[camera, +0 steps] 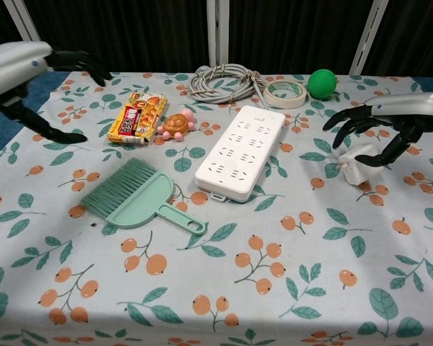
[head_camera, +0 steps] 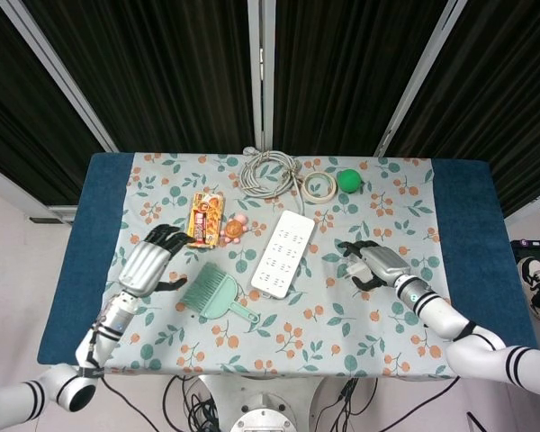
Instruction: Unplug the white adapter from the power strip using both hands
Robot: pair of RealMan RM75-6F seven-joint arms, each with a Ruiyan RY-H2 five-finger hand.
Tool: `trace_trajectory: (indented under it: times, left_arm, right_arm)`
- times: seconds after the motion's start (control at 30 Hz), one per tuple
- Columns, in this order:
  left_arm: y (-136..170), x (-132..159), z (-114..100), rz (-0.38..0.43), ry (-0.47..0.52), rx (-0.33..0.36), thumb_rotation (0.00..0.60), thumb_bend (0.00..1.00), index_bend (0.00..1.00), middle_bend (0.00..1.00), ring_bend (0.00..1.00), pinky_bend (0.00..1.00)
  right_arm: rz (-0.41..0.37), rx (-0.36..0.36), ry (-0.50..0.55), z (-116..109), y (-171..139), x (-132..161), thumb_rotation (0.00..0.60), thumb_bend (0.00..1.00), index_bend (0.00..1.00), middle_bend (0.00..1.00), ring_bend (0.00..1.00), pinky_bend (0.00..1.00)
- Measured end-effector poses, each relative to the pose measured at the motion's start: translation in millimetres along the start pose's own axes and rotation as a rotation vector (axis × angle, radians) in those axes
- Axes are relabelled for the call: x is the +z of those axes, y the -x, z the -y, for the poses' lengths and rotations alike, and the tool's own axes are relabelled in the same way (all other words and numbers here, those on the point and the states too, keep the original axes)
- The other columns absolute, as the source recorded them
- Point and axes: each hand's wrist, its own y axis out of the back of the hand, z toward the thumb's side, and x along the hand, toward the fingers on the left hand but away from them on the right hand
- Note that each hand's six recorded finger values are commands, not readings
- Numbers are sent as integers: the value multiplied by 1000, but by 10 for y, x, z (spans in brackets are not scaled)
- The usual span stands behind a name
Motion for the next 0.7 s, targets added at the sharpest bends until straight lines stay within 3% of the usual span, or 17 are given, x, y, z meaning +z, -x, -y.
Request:
trace_trajectory:
  times: [0.23,0.37,0.53,0.7]
  left_arm:
    - [533,-646,-254,-233,-71,58,600,116,218,234,119,68]
    - [959,-953,-379,-356,-143,64,600,117,218,217,93,24]
    - [1410,-1067,-494,-443,-176,67,600,117,218,215,87,20]
    - [1674,-950,-542,-452,-184,87,600,117,218,215,87,20]
  right_arm:
    - [23,-137,-78,-214,-337,-167,600,351,0,8,0,0]
    - [48,-294,-155,-342,-657,-238,600,351,0,29,0,0]
    - [127,-502,-199,-367,-1270,-392,600,351,0,35,0,0]
    - [228,-594,-196,-101,-1917,-558,600,351,0,36,0,0]
